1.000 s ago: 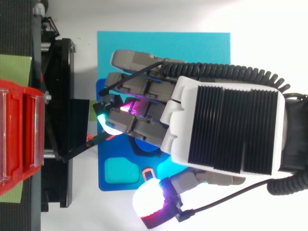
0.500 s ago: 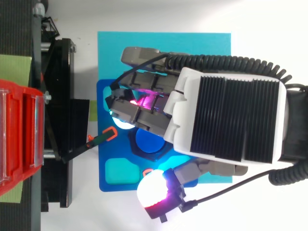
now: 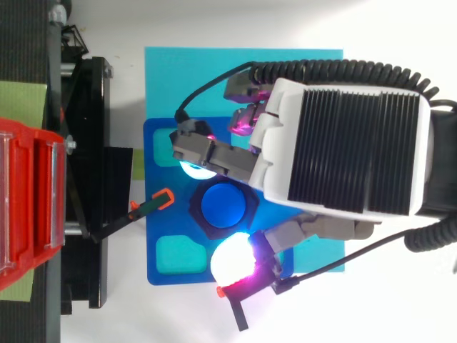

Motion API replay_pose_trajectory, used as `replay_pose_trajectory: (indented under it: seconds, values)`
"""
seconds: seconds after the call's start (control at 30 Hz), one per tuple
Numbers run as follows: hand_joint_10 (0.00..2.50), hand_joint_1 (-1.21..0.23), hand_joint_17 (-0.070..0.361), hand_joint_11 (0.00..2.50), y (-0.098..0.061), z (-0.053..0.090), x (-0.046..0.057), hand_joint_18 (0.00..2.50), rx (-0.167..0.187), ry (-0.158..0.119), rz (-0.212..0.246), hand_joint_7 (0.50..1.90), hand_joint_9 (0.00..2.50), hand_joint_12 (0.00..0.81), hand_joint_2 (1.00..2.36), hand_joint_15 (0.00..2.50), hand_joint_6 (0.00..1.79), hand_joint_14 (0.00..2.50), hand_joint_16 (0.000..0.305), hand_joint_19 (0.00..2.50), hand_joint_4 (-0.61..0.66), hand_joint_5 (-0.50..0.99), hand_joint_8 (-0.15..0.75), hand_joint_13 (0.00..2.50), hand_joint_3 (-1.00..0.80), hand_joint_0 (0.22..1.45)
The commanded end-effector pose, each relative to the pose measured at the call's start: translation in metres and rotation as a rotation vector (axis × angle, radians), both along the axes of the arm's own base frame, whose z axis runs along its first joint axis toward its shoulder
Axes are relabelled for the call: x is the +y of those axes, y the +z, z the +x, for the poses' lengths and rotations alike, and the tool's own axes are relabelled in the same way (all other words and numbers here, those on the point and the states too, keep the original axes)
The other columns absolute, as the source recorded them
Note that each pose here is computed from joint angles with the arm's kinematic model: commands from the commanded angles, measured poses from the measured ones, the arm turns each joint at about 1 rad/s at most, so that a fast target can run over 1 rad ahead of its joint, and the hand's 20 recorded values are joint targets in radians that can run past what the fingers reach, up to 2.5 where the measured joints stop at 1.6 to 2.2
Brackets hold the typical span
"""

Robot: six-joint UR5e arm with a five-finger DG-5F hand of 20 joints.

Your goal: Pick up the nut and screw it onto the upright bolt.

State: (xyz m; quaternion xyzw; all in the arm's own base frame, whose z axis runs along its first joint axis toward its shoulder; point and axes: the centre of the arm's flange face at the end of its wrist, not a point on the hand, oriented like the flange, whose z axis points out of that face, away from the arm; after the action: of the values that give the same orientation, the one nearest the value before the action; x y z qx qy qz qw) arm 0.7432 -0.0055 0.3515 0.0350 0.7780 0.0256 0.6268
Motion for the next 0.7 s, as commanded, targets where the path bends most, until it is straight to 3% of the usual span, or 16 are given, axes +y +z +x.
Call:
replay_pose_trajectory:
  seconds: [0.0,0.23,0.4,0.6,0.63,0.67]
  values:
    - [0.0,-0.34,0.029,0.01,0.004,0.001,-0.004,0.96,-0.004,0.001,-0.013,1.22,1.49,0.147,1.0,0.02,0.72,0.0,0.013,0.19,0.05,0.02,0.284,1.18,-0.5,0.52]
    - [0.01,-0.34,0.022,0.15,0.006,0.001,-0.01,1.16,-0.007,0.004,-0.017,1.21,1.71,0.135,1.0,0.07,0.74,0.0,0.01,0.33,0.04,0.03,0.287,1.37,-0.5,0.52]
    - [0.01,-0.34,0.022,0.22,0.023,0.001,-0.019,1.22,-0.003,0.015,-0.042,1.2,1.8,0.127,1.0,0.1,0.74,0.0,0.01,0.37,0.04,0.03,0.279,1.43,-0.5,0.52]
    - [0.01,-0.34,0.023,0.26,0.032,-0.001,-0.032,1.23,0.008,0.008,-0.065,1.18,1.82,0.131,1.0,0.09,0.74,0.0,0.01,0.36,0.04,0.03,0.279,1.44,-0.5,0.52]
    - [0.01,-0.34,0.023,0.26,0.032,-0.001,-0.033,1.22,0.008,0.009,-0.066,1.19,1.82,0.135,1.0,0.09,0.73,0.0,0.01,0.36,0.03,0.04,0.278,1.43,-0.5,0.52]
    - [0.01,-0.33,0.026,0.25,0.035,-0.001,-0.034,1.15,0.003,0.012,-0.065,1.3,1.78,0.145,1.0,0.07,0.67,0.0,0.011,0.34,0.05,0.04,0.278,1.35,-0.5,0.52]
